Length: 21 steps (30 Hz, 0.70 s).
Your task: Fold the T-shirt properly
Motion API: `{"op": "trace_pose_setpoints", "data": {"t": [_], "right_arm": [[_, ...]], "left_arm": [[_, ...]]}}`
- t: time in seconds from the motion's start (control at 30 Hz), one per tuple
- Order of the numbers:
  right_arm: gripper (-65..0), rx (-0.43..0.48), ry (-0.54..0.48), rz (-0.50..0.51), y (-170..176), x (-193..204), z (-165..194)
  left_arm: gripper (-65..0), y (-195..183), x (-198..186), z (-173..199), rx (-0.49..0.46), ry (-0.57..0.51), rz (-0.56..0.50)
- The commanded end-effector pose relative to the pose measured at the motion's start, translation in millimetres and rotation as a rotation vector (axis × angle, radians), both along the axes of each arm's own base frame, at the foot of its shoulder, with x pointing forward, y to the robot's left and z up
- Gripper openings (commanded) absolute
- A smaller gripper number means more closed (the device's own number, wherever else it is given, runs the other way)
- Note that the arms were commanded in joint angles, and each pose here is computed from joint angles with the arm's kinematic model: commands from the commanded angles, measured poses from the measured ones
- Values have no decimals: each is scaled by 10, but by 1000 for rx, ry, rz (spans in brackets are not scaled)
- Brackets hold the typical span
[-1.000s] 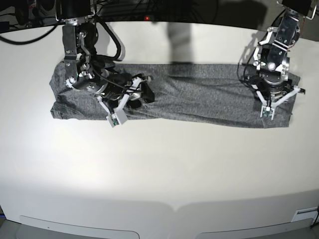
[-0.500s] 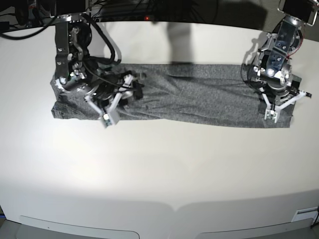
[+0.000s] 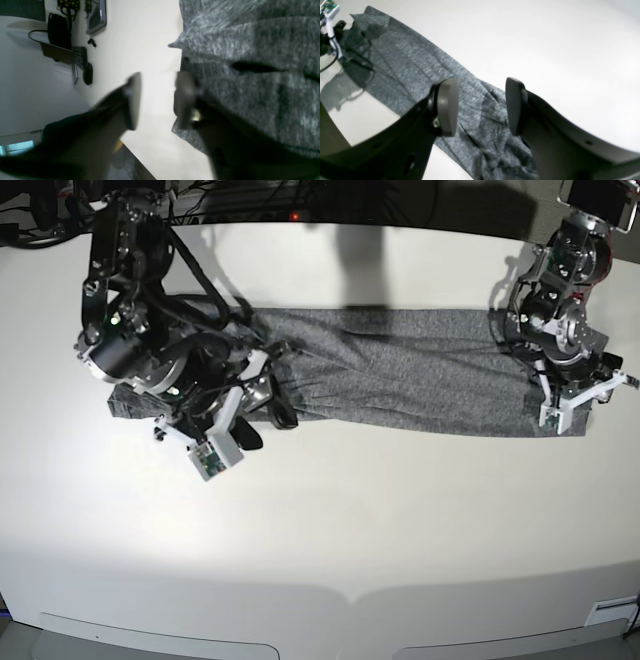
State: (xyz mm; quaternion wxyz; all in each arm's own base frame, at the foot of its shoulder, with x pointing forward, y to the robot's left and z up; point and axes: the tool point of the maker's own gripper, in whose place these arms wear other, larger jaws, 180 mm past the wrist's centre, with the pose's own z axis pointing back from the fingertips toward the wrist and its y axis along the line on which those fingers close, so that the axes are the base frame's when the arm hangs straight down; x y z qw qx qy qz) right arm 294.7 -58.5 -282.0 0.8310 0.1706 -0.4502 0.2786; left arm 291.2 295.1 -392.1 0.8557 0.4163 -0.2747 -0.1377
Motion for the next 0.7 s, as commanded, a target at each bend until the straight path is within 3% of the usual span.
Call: {"op": "trace_pose_setpoints", "data": {"t": [0.0, 0.07, 0.33, 0.57, 0.67], "right_arm": [[-345, 16, -55, 8, 25, 46, 157], [-345, 13, -56, 9, 24, 43, 167], [-345, 10, -54, 9, 21, 41, 161], [-345, 5, -51, 8, 16, 39, 153], [-345, 1, -46, 8, 12, 34, 142]], "left_arm": [[-304, 62, 89, 148, 26, -47, 0], [-190, 61, 90, 147, 24, -48, 1], [-198, 103, 119, 256, 100, -64, -15], [-198, 158, 198, 524, 273, -110, -60], [-198, 196, 207, 693, 327, -191, -35]]}}
